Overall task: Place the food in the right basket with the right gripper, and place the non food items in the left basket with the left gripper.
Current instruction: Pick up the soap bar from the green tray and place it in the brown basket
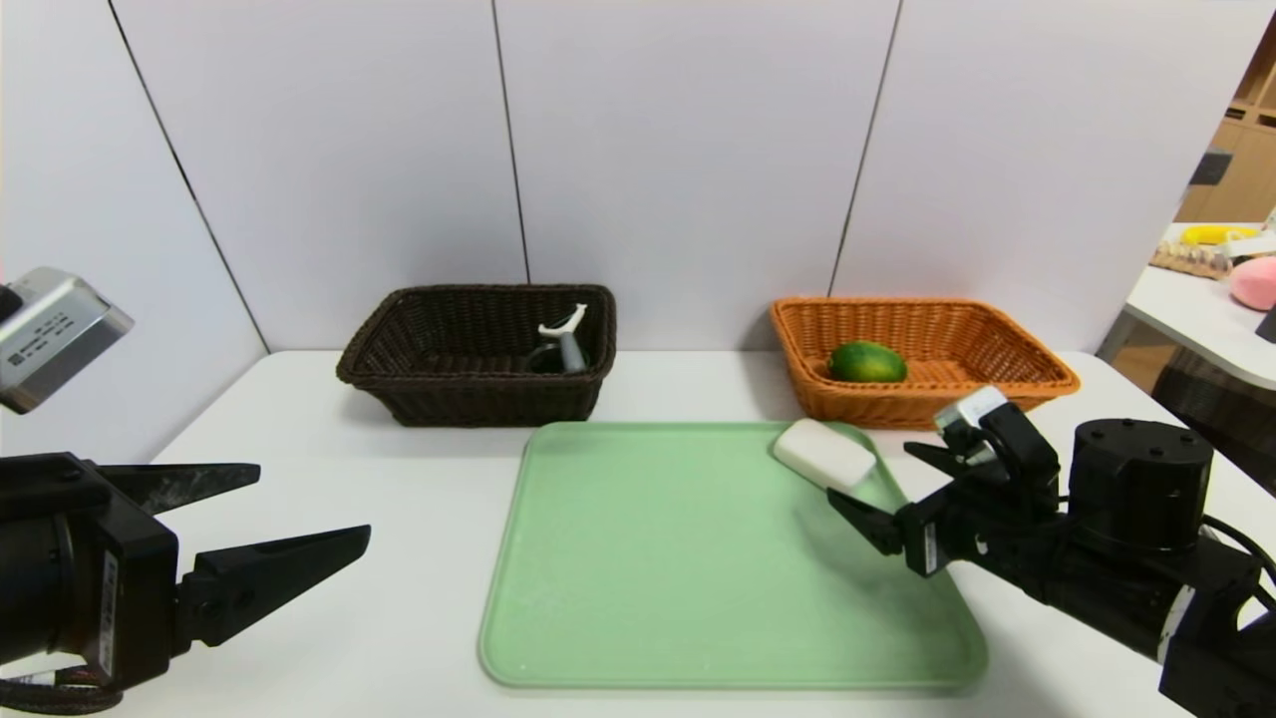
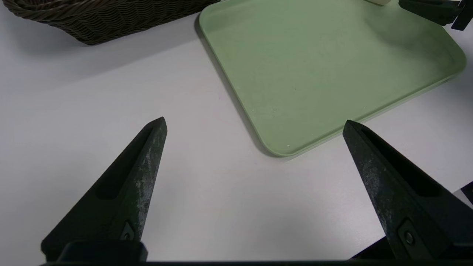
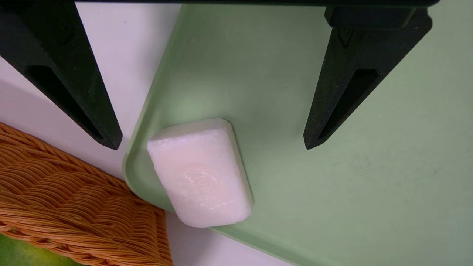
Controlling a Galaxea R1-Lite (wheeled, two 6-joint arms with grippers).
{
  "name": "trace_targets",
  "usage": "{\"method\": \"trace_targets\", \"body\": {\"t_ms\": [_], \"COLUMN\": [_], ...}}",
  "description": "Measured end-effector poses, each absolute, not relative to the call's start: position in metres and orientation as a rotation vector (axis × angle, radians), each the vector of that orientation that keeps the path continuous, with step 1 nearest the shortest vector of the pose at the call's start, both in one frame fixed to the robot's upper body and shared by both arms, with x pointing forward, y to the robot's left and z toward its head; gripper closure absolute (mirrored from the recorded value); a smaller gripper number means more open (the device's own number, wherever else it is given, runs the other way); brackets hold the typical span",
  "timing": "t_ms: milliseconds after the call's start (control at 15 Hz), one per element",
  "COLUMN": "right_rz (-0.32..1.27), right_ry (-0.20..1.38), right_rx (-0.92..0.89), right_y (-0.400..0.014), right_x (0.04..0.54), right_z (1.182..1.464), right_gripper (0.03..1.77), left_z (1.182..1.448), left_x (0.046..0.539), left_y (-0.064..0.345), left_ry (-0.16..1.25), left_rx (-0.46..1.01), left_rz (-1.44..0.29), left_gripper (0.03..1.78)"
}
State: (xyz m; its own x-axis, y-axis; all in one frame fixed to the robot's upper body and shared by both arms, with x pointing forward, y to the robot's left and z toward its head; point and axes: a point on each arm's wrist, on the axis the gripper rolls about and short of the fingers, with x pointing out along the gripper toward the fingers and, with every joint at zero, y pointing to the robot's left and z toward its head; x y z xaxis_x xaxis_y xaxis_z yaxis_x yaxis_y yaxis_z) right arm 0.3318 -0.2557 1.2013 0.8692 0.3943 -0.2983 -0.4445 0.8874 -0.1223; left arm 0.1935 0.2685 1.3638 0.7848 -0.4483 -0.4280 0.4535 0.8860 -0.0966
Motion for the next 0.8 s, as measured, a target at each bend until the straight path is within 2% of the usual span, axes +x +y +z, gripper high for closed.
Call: {"method": "trace_targets", "body": {"t_ms": [333,800], "right_rz": [0.455,0.472], "right_ry": [0.174,0.204], "right_rx": [-0.219,-0.213], "right_y": [-0.251,-0.25], "right_x": [0.348,0.355], "right_z": [1.188,1.176], "right_gripper": [0.1,0.1], "left_z": [1.363,1.359], "left_x": [0.194,0.196], "left_y": [0.268,0.266], "left_ry": [0.465,0.481], "left_rx": [0.014,0.017], "left_rz": [-0.502,-0.51], "left_gripper": [0.12,0.12]}}
